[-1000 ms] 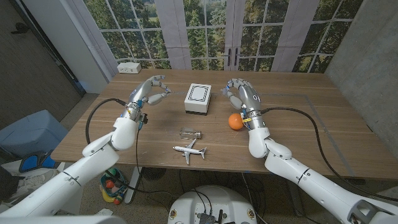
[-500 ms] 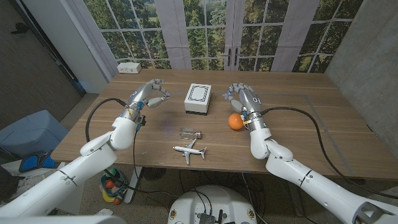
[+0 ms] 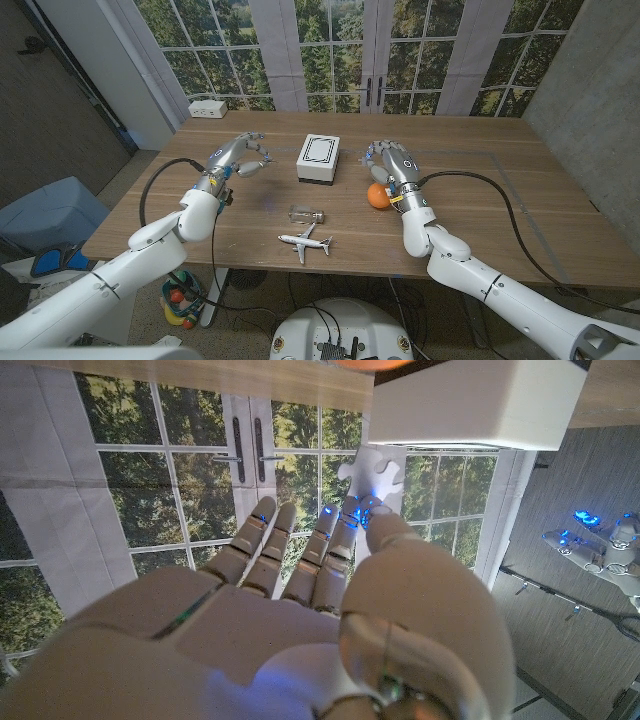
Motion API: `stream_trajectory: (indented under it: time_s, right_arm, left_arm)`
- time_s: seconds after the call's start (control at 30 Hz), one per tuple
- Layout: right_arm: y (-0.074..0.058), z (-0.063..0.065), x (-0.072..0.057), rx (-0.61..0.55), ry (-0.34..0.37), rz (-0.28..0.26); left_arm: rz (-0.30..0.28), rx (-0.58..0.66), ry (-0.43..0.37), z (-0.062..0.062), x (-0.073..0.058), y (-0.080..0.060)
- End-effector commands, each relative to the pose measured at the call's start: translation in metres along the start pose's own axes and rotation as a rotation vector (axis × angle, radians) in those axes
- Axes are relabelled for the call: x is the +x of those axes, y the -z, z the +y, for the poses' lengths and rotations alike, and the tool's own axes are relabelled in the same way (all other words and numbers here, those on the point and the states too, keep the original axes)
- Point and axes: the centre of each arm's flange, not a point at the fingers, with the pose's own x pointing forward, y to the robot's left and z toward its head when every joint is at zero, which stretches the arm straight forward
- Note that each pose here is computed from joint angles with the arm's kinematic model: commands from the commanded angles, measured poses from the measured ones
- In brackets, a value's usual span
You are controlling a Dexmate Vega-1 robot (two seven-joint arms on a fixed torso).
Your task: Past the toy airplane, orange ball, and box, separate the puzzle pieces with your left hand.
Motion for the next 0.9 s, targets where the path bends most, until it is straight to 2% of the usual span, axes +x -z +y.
stream_trajectory:
  time_s: [0.03,0.43,0.9]
  right_arm:
    - [0.001,0.005,-0.001,-0.054,-0.069,0.011]
    - [-0.005,0.008,-0.002,-0.092,-0.149,0.001]
    - [-0.007,0.008,-0.001,-0.085,-0.146,-0.016]
  left_arm:
    - [0.015,0.070,0.031,-0.003,0.000,-0.002]
    - [0.032,0.052,0.053,-0.012,-0.001,0.006]
    - [0.029,0.115,0.078,-0.015,-0.001,0.005]
